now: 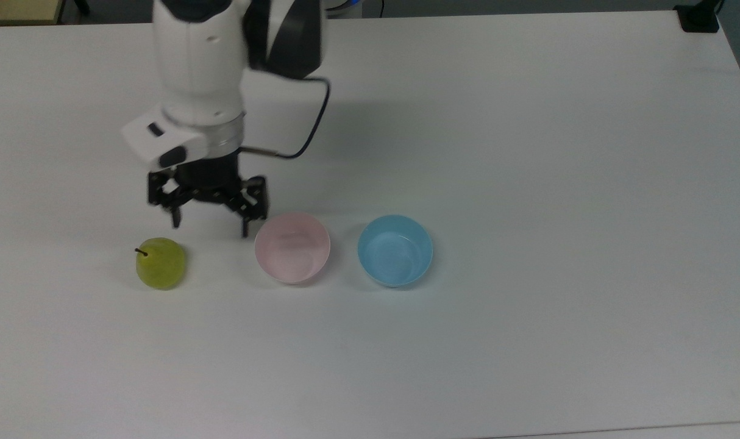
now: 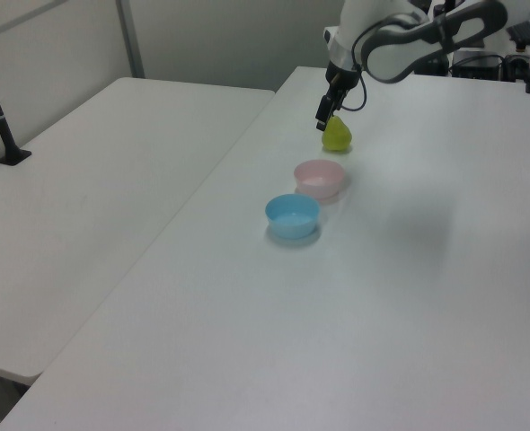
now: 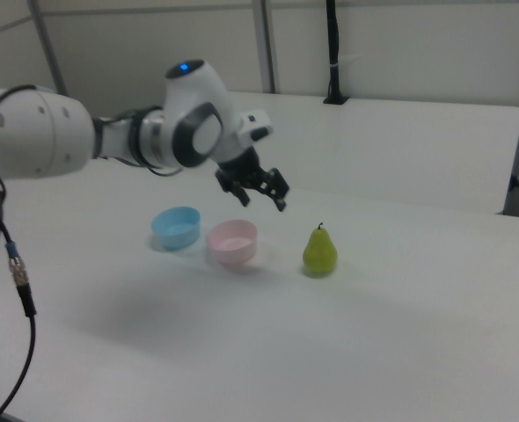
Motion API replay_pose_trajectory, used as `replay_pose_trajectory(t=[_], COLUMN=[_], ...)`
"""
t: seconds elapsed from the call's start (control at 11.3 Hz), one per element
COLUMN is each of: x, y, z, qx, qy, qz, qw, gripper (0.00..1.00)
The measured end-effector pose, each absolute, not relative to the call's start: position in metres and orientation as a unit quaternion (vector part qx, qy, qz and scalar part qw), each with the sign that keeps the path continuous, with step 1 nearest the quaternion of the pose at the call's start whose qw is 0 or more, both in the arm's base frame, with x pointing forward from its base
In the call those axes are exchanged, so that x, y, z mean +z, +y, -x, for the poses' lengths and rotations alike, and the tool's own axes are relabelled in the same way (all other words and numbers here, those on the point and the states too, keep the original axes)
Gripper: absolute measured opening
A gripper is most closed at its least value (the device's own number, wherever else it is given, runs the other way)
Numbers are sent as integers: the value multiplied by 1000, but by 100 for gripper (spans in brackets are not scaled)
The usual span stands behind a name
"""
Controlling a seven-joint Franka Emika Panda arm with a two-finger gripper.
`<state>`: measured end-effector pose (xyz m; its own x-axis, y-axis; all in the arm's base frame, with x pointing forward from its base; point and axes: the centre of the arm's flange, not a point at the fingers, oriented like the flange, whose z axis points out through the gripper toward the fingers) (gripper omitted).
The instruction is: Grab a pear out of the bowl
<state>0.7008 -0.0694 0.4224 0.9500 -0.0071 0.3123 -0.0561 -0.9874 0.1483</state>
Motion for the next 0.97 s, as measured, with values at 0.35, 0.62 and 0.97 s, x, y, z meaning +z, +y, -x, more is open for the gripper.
replay_pose_trajectory(t=[0.35,0.62,0.97], x=[500,550,587], y=[9,26,20], z=[-650,-610,-581], qx=[63,26,16], qy=[4,-3,-43], qz=[-996,-999,-999], qw=[69,33,22], gripper=[100,100,100])
